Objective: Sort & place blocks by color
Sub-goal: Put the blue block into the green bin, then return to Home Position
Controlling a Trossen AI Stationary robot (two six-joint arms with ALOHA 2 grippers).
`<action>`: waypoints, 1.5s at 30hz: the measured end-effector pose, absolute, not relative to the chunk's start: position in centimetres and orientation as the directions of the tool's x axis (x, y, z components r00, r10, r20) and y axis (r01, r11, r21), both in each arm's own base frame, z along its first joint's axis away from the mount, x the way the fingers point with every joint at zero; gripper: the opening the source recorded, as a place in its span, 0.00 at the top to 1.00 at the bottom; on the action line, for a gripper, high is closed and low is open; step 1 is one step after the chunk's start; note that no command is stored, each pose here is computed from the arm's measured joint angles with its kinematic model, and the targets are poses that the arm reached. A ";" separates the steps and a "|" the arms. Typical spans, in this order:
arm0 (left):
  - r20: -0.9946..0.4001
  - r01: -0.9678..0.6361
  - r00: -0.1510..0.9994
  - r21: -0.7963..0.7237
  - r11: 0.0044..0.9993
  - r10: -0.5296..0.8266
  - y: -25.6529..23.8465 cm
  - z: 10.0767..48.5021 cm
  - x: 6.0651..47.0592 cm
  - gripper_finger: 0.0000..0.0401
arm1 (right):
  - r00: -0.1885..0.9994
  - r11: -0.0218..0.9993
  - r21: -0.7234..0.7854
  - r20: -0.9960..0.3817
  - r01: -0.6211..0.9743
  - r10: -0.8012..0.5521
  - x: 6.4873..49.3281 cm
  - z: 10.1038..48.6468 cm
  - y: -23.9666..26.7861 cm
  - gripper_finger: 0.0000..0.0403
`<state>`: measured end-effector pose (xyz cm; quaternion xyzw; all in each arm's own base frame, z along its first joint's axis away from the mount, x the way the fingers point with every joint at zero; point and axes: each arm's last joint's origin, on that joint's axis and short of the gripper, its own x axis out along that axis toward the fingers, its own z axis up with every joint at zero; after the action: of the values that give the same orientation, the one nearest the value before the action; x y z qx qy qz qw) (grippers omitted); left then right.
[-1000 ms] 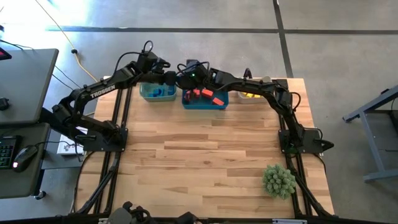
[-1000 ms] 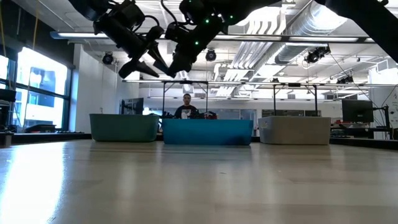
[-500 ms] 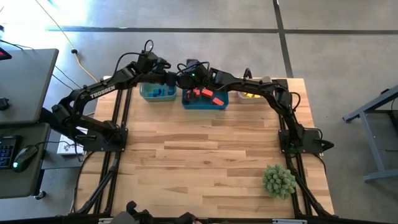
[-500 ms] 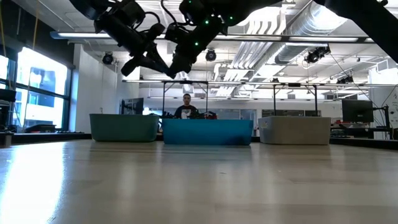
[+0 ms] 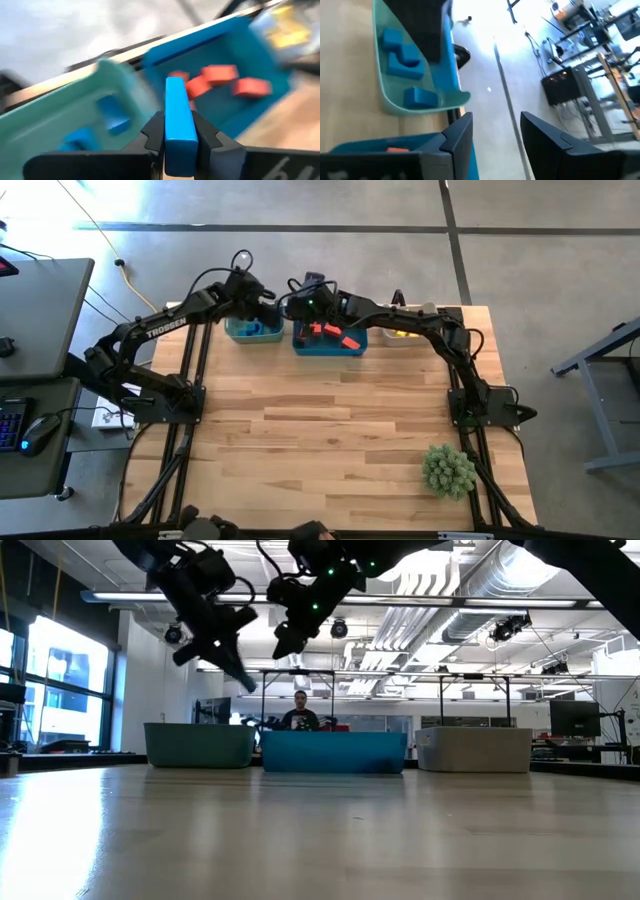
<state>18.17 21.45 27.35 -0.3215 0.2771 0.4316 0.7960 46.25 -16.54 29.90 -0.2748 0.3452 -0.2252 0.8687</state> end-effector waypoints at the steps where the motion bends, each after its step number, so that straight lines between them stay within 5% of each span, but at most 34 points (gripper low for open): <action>1: -0.741 -0.883 0.433 -0.235 0.406 0.513 21.4 27.1 17.9 0.92 | 0.651 0.740 -0.640 -0.474 0.207 -0.593 46.3 29.9 -16.4 0.62; 8: -0.823 -0.939 0.249 -0.077 0.335 0.511 21.1 26.3 16.4 0.91 | 0.636 0.721 -0.661 -0.468 0.208 -0.613 46.7 29.9 -15.0 0.62; 18: -0.838 -0.929 0.242 -0.055 0.366 0.489 21.1 26.2 16.1 0.82 | 0.623 0.710 -0.653 -0.448 0.262 -0.642 47.4 29.9 -11.9 0.61; 28: -0.842 -0.905 0.298 -0.098 0.414 0.450 21.0 26.2 16.3 0.62 | 0.587 0.672 -0.664 -0.414 0.329 -0.696 48.0 29.9 -7.7 0.61; 37: -0.776 -0.765 0.549 -0.317 0.561 0.310 18.7 28.2 17.0 0.58 | 0.580 0.655 -0.676 -0.399 0.337 -0.710 47.5 30.9 -2.7 0.61; 45: -0.606 -0.585 0.731 -0.319 0.746 0.314 12.4 31.9 17.1 0.59 | 0.719 0.907 -0.253 -0.552 0.337 -0.422 44.7 34.1 -2.0 0.61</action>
<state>17.09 12.42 31.92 -0.2534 0.2674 0.2511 0.8951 44.69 -1.99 34.11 -0.0675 0.3136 -0.2052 0.9246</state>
